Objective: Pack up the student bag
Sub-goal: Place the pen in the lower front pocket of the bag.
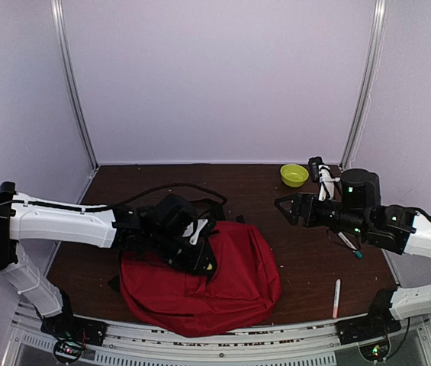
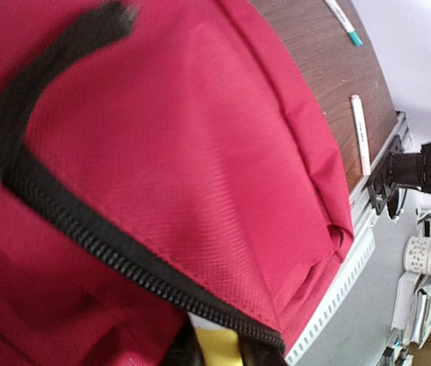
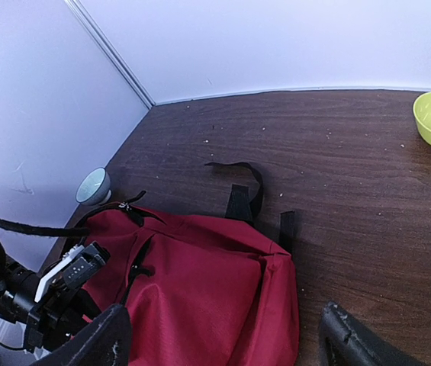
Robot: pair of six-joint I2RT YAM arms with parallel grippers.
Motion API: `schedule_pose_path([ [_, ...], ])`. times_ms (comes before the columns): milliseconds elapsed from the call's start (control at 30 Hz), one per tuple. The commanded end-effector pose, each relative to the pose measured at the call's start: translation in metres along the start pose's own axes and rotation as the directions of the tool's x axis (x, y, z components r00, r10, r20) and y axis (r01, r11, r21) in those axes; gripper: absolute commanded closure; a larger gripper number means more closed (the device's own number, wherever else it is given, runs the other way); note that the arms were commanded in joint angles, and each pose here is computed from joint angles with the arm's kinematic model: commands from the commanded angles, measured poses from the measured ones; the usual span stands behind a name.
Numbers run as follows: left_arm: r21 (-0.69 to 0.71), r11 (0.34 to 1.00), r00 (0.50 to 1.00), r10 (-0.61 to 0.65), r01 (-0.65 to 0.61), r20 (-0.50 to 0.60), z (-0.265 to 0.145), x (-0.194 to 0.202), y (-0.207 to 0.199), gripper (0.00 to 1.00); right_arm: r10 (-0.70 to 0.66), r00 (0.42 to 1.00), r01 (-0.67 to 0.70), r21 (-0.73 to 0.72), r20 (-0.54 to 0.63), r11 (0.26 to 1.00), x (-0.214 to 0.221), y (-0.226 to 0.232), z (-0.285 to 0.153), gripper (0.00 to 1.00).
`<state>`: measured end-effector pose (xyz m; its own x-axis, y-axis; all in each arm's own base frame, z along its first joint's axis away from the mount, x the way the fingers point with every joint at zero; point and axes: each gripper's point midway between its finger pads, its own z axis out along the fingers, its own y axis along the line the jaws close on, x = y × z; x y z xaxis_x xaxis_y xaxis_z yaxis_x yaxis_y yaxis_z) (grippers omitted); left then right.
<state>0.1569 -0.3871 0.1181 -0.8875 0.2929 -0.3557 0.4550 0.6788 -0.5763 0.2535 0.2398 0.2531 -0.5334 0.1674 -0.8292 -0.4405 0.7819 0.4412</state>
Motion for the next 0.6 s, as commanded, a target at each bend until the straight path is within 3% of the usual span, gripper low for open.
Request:
schedule_pose_path([
  [0,0.124,0.991,0.996,0.049,-0.059,0.078,-0.008,-0.018,-0.030,0.72,0.008,1.000,-0.008,-0.001,0.008,1.000,-0.001,-0.001,-0.003,0.15],
  [100,0.137,0.988,0.995,0.056,-0.067,0.083,-0.010,-0.018,-0.033,0.59,0.012,1.000,-0.012,-0.005,0.009,1.000,-0.001,0.000,-0.003,0.15],
  [233,0.155,0.985,0.993,0.067,-0.082,0.095,-0.013,-0.019,-0.038,0.50,0.013,1.000,-0.013,-0.008,0.008,1.000,-0.001,0.000,-0.003,0.15],
  [433,0.125,0.985,0.988,0.101,-0.115,0.115,-0.023,-0.019,-0.036,0.45,0.013,1.000,-0.013,-0.011,0.010,1.000,-0.003,0.001,-0.002,0.15],
  [567,-0.046,0.977,0.972,0.211,-0.208,0.107,-0.035,-0.018,-0.029,0.43,0.013,1.000,-0.012,-0.014,0.009,1.000,-0.003,0.002,-0.002,0.15],
])
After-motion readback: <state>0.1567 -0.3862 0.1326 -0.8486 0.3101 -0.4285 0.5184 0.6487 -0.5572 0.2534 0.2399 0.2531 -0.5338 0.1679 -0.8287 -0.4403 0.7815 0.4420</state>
